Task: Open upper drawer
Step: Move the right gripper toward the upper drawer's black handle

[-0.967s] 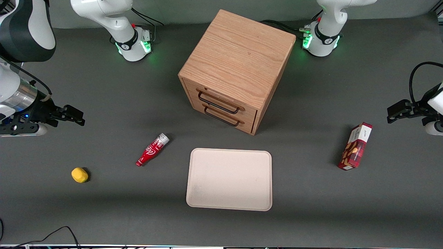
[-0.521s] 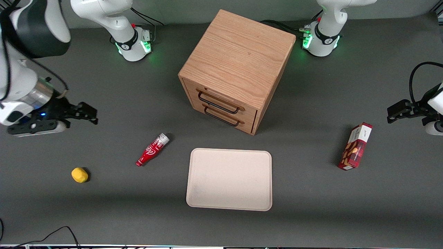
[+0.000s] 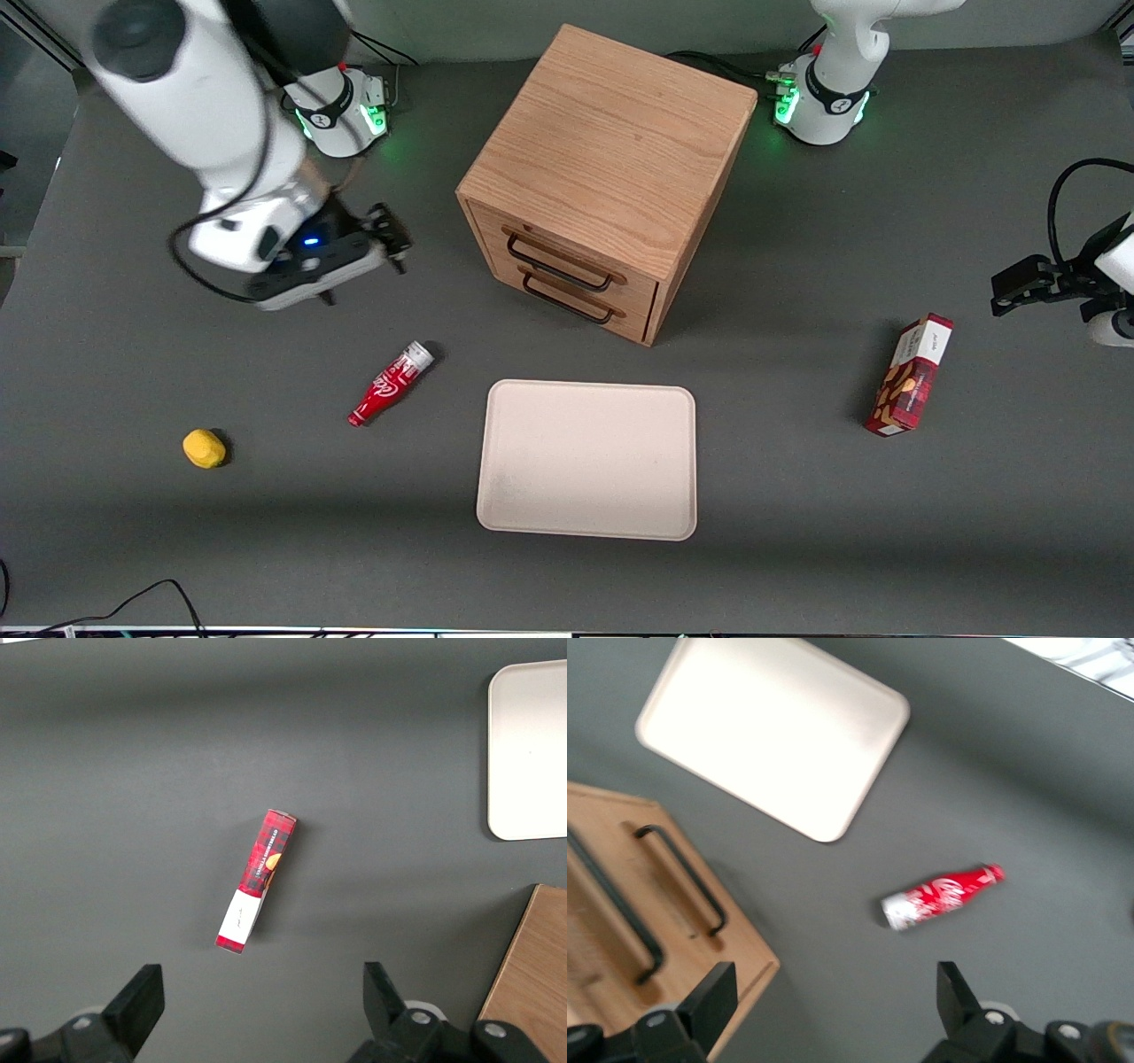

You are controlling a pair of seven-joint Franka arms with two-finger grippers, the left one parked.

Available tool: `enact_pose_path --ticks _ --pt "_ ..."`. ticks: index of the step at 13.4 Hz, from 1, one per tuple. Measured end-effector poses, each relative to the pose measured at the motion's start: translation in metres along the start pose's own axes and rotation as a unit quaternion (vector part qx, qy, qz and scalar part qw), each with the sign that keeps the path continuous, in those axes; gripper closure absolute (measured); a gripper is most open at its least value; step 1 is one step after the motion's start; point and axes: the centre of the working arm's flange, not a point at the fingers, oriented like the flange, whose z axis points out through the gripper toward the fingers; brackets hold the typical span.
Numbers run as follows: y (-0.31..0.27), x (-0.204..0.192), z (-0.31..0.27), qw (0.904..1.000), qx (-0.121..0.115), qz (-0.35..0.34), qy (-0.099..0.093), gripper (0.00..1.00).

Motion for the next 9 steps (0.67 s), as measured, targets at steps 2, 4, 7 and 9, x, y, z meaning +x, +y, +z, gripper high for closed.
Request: enact_pose_path --ticks 2,4,7,9 --pt "-0.046 0.012 0.02 0.9991 0.024 -0.035 -0.01 0.0" --pt "-0.073 0.026 0.04 0.9964 0.043 -0.071 -0.018 0.0" --pt "-0.1 0.041 0.072 0.9879 0.06 -0.14 -0.028 0.0" --pt "-0.109 0.045 0.091 0.9798 0.092 -0.174 -0.037 0.0"
